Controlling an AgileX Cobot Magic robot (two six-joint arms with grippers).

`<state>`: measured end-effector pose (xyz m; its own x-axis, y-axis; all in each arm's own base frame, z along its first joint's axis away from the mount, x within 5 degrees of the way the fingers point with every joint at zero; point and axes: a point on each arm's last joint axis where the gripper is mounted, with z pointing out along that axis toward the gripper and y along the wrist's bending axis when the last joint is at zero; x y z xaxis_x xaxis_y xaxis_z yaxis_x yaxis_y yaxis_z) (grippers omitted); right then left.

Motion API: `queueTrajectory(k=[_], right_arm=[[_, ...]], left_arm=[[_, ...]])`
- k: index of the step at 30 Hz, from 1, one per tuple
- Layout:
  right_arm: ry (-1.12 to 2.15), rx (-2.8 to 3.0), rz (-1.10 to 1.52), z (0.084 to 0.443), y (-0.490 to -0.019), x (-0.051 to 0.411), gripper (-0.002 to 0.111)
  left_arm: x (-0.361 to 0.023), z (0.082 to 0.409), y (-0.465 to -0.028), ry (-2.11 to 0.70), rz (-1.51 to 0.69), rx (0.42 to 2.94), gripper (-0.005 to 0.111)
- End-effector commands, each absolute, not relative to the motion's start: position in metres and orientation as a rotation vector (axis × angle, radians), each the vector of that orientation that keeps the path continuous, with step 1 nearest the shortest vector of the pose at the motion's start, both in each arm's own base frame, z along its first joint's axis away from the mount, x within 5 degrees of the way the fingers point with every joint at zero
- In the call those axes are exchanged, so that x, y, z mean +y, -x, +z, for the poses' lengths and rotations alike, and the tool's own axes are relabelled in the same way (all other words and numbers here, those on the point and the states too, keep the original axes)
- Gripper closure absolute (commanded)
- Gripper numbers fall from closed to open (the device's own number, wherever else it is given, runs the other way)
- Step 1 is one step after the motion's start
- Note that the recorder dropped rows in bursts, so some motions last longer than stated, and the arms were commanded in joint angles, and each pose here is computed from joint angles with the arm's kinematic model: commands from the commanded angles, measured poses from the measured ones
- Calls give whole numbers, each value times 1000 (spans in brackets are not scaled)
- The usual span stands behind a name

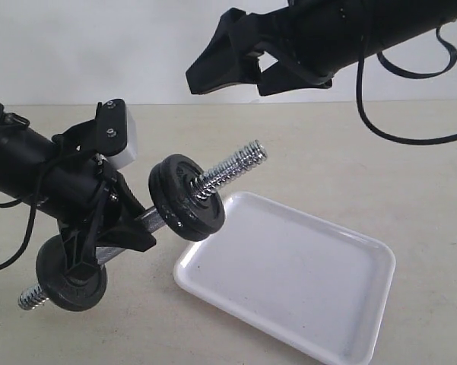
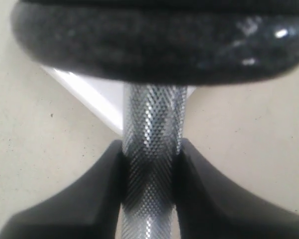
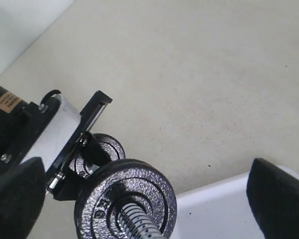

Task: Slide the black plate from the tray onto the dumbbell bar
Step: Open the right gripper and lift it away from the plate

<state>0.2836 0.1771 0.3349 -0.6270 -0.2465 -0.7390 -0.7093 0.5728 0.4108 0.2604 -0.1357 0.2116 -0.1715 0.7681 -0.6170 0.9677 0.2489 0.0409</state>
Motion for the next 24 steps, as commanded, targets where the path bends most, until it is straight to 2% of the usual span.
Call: queueTrajectory(k=[1,2,4,7,9,24], right_arm=[[810,2121,881,352,-273,169,6],[832,2115,852,355,-270,166,11],[869,2114,796,360,-263,161,30],[937,2109,735,368,-252,155,73],[968,2106,726,373,-244,152,108],[993,2243,820,374,-222,147,107]], left_arm=[[-144,248,-267,-1319,-569,1961,102],[-143,248,-268,-1308,-567,1967,102],[-142,248,-269,-1283,-567,1983,102],[-141,248,-271,-1237,-549,2003,102],[-141,248,-272,-1214,-549,2016,102],[-135,250,-283,-963,-492,2105,102]])
